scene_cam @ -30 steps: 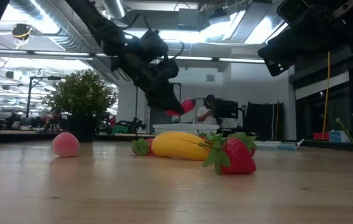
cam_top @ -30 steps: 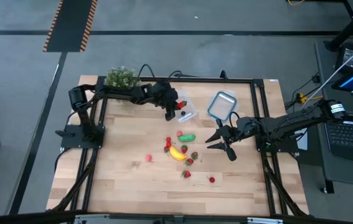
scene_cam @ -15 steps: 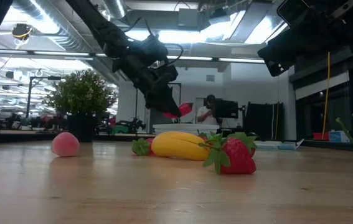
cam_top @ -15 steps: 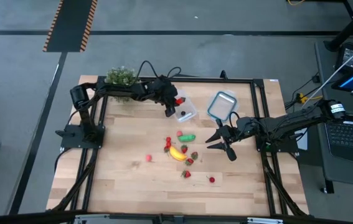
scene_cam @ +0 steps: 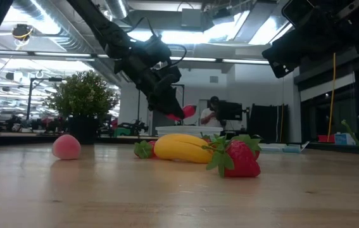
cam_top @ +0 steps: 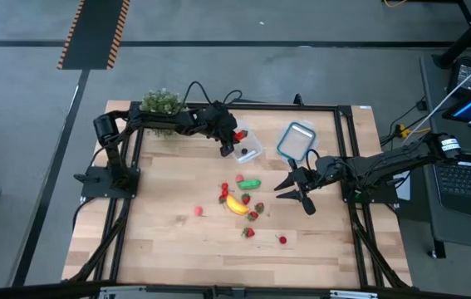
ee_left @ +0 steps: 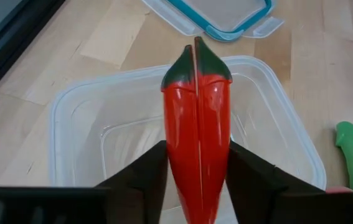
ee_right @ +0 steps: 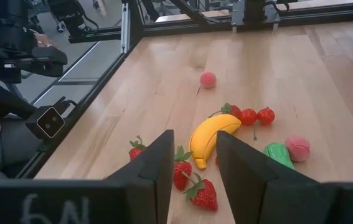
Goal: Pick and placing Produce into tupperware
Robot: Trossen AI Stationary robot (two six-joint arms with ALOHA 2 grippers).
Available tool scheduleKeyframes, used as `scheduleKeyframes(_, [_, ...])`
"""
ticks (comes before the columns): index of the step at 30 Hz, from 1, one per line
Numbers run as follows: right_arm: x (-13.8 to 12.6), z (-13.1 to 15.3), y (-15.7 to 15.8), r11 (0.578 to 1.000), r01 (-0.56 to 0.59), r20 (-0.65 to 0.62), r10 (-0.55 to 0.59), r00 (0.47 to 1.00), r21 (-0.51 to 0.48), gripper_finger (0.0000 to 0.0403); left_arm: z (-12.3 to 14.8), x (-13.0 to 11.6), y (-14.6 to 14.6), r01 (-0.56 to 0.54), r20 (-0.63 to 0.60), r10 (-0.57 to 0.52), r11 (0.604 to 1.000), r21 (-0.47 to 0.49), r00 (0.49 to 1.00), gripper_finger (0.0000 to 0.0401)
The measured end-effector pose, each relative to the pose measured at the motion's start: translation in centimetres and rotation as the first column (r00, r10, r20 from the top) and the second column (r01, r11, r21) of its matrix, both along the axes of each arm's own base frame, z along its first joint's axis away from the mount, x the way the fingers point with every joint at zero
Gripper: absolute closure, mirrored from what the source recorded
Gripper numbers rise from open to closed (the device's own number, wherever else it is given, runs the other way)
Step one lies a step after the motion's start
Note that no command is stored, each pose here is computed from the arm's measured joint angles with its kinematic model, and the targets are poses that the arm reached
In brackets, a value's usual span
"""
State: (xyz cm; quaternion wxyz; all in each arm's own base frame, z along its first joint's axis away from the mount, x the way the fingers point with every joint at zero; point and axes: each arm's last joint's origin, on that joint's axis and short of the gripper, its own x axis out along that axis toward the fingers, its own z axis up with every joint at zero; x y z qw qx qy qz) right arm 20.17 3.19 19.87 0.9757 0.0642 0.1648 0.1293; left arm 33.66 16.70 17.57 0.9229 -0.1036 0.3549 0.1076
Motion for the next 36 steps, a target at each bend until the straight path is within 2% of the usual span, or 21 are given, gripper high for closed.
scheduleKeyframes(4, [0.0, 0.0, 0.0, 1.0, 0.0, 0.0, 0.0, 1.0, 0.0, 0.0281, 0.0, 0.0, 0.0, 0.0, 0.0, 0.0, 1.0, 0.001, 1.0, 0.025])
scheduleKeyframes(12, [0.0, 0.0, 0.0, 1.0, 0.0, -0.001, 0.0, 1.0, 0.0, 0.0281, 0.1, 0.0, -0.1, 0.007, 0.01, -0.007, 1.0, -0.019, 1.0, 0.0283])
scheduleKeyframes(20, [0.0, 0.0, 0.0, 1.0, 0.0, -0.004, 0.0, 1.0, 0.0, 0.0281, 2.8, -1.0, -1.0, 0.034, 0.042, -0.033, 0.999, -0.036, 0.999, 0.0313])
scheduleKeyframes(24, [0.0, -0.1, 0.0, 1.0, 0.0, -0.006, 0.0, 1.0, 0.0, 0.0281, 4.3, -1.5, -2.3, 0.059, 0.041, -0.057, 0.997, -0.04, 0.997, 0.0326])
scheduleKeyframes(29, [0.0, -0.1, 0.0, 1.0, 0.001, -0.008, -0.001, 1.0, 0.003, 0.0281, 5.3, -1.1, -4.8, 0.159, 0.042, -0.159, 0.987, 0.005, 0.986, 0.0341])
scheduleKeyframes(36, [-0.1, -0.2, 0.2, 0.999, 0.009, -0.04, -0.007, 0.999, 0.044, 0.0281, 5.6, -0.6, -8.1, 0.255, 0.068, -0.256, 0.967, 0.025, 0.964, 0.0363])
